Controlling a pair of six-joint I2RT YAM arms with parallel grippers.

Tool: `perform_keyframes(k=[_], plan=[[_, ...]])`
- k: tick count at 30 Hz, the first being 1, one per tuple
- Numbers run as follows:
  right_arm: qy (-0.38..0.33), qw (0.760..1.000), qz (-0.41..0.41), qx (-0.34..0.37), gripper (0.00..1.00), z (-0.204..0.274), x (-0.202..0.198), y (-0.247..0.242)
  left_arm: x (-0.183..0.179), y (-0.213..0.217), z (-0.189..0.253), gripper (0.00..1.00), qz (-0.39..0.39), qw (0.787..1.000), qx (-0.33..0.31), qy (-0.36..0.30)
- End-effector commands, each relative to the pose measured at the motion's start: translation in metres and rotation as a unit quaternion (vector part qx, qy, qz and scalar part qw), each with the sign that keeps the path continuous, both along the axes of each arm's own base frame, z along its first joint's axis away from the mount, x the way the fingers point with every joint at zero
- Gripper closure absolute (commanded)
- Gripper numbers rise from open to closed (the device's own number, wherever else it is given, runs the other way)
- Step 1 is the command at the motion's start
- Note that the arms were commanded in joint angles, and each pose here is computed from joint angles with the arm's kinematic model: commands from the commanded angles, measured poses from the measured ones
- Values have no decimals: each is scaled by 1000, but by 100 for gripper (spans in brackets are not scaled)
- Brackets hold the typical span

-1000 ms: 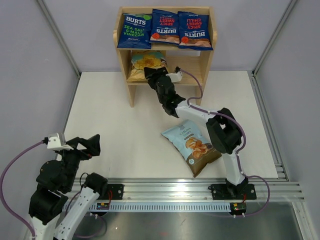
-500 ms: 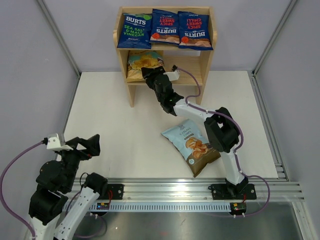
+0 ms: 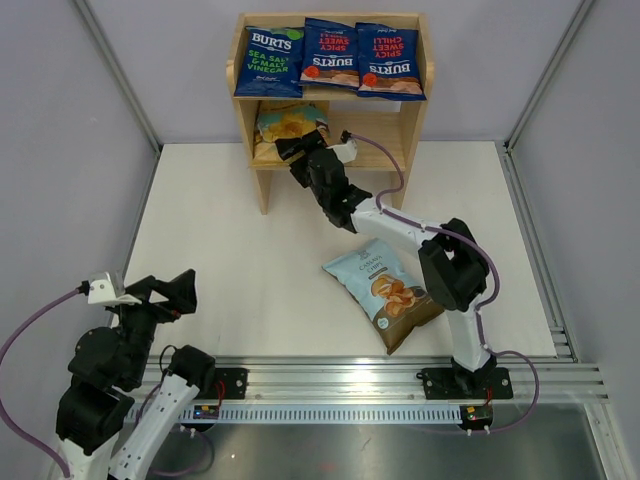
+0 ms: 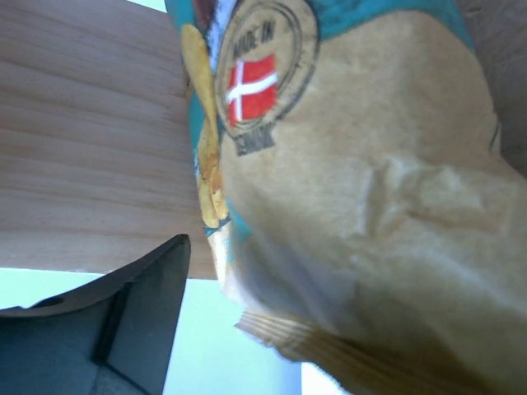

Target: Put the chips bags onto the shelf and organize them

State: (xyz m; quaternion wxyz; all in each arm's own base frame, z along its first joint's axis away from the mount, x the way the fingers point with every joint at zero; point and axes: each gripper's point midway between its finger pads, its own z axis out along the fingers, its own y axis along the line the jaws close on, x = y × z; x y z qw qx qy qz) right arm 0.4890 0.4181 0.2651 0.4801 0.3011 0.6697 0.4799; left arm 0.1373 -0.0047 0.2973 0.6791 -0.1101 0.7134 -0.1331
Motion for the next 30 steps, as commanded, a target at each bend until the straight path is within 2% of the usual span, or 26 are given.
perform_keyframes(k=[1, 3, 11, 13, 22, 27, 28, 30], plan=[[16, 1000, 10, -9, 19, 16, -18, -4, -1, 7, 11, 1, 18, 999, -14, -26], [29, 999, 7, -18, 16, 11, -20, -9, 0, 7, 11, 1, 20, 999, -14, -24], [35, 999, 1, -24, 13, 18, -35, -28, 1, 7, 11, 1, 20, 1000, -12, -19], [34, 999, 2, -24, 8, 23, -39, -31, 2, 7, 10, 1, 21, 1000, -11, -17], [31, 999, -8, -40, 5, 23, -54, -55, 5, 3, 9, 1, 17, 1000, -7, -6], [11, 998, -2, -56, 3, 33, -74, -74, 12, -21, 11, 1, -35, 999, -18, 12], [19, 998, -1, -68, 3, 21, -80, -79, 16, -27, 8, 1, -44, 998, -22, 25], [4, 998, -1, -65, 2, 33, -91, -90, 20, -46, 7, 1, -80, 995, -57, 33]])
